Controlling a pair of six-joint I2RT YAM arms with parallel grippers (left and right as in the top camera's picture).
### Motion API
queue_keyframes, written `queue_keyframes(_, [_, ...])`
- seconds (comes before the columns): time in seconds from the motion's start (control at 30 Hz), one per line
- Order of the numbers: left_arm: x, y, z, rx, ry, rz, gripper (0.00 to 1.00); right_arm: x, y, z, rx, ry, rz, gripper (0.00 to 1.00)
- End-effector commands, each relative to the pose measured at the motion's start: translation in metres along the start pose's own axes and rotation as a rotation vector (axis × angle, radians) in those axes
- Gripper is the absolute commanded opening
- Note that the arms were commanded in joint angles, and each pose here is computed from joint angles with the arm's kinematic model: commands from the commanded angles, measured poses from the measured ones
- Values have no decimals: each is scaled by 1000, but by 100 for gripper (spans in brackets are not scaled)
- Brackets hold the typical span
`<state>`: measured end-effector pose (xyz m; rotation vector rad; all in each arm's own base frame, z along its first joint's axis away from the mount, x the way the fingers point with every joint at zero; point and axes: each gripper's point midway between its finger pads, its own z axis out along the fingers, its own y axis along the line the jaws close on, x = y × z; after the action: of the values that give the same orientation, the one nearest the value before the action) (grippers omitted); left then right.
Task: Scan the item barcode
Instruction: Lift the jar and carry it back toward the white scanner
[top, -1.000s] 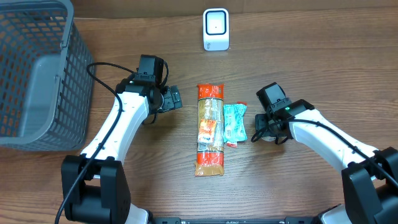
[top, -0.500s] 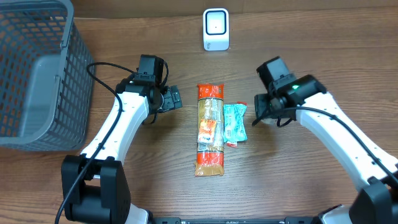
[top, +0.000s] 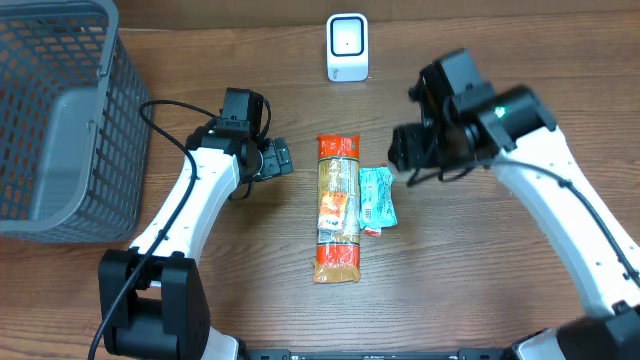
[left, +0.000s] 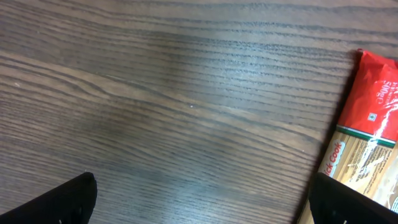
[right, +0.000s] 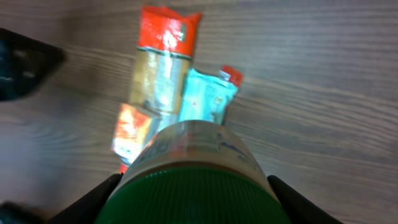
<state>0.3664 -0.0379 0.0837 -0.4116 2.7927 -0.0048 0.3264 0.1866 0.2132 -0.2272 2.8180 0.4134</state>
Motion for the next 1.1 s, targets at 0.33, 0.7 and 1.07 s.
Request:
queue_keyframes(0.33, [-5,-2,-6,11,-20,-5,100,-83,26,9,-41,-146,-69,21])
queue_keyframes(0.7, [-5,-2,-6,11,-20,-5,100,-146,17,28,5,-427,26,21])
queue_keyframes(1.07, [-5,-2,-6,11,-20,-5,100,-196,36,27,-49,-508,41,22])
